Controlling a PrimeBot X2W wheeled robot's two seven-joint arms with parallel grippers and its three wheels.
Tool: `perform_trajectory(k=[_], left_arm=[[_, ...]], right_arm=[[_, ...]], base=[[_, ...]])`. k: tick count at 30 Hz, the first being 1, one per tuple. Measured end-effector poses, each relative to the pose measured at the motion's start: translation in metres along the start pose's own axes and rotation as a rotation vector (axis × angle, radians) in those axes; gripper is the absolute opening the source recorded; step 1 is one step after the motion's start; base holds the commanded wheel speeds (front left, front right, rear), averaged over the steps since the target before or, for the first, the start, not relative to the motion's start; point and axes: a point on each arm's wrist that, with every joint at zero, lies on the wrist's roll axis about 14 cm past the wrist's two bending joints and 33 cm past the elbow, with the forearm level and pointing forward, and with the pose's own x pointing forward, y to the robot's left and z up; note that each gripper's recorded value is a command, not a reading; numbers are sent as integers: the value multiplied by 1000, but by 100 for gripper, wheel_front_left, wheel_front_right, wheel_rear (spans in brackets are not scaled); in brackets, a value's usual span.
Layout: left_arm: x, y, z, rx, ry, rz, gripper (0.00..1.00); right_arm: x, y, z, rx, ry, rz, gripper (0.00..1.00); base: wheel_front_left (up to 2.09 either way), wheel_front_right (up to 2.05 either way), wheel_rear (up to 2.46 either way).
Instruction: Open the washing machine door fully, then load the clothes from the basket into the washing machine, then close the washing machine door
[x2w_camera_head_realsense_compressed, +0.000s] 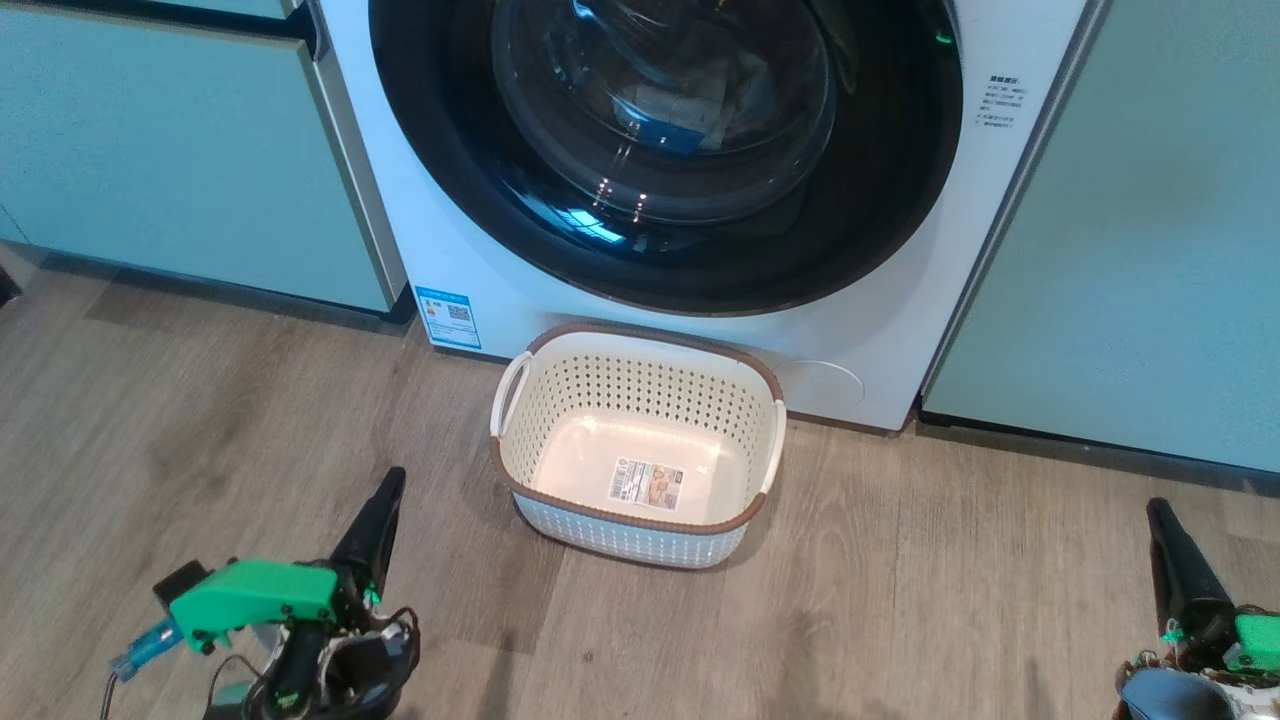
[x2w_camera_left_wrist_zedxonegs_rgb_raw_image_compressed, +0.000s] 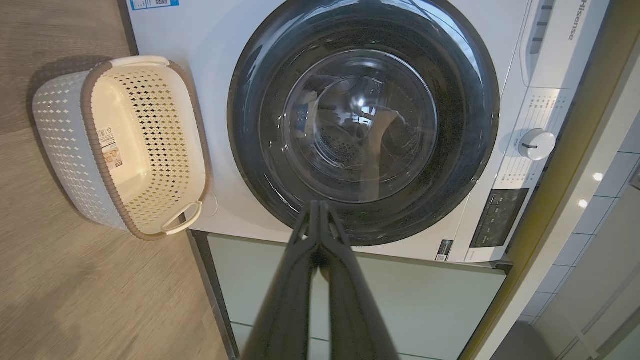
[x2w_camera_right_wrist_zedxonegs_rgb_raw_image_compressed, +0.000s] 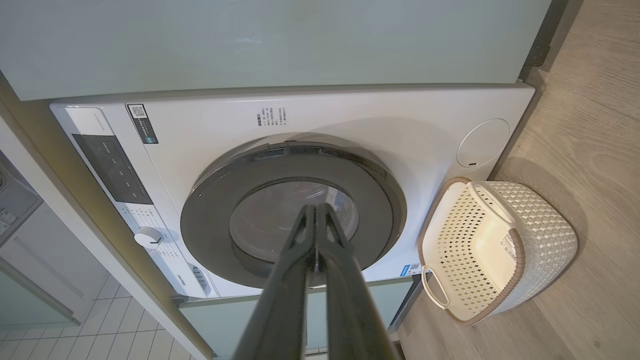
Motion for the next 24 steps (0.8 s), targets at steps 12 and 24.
perform_trajectory(k=[12,24], left_arm=[[0,0,1,-1,-2,0,0],[0,0,1,-1,-2,0,0]], right_arm=[[0,0,0,0,0,0,0],[0,0,0,0,0,0,0]], base=[[0,0,0],[0,0,0]])
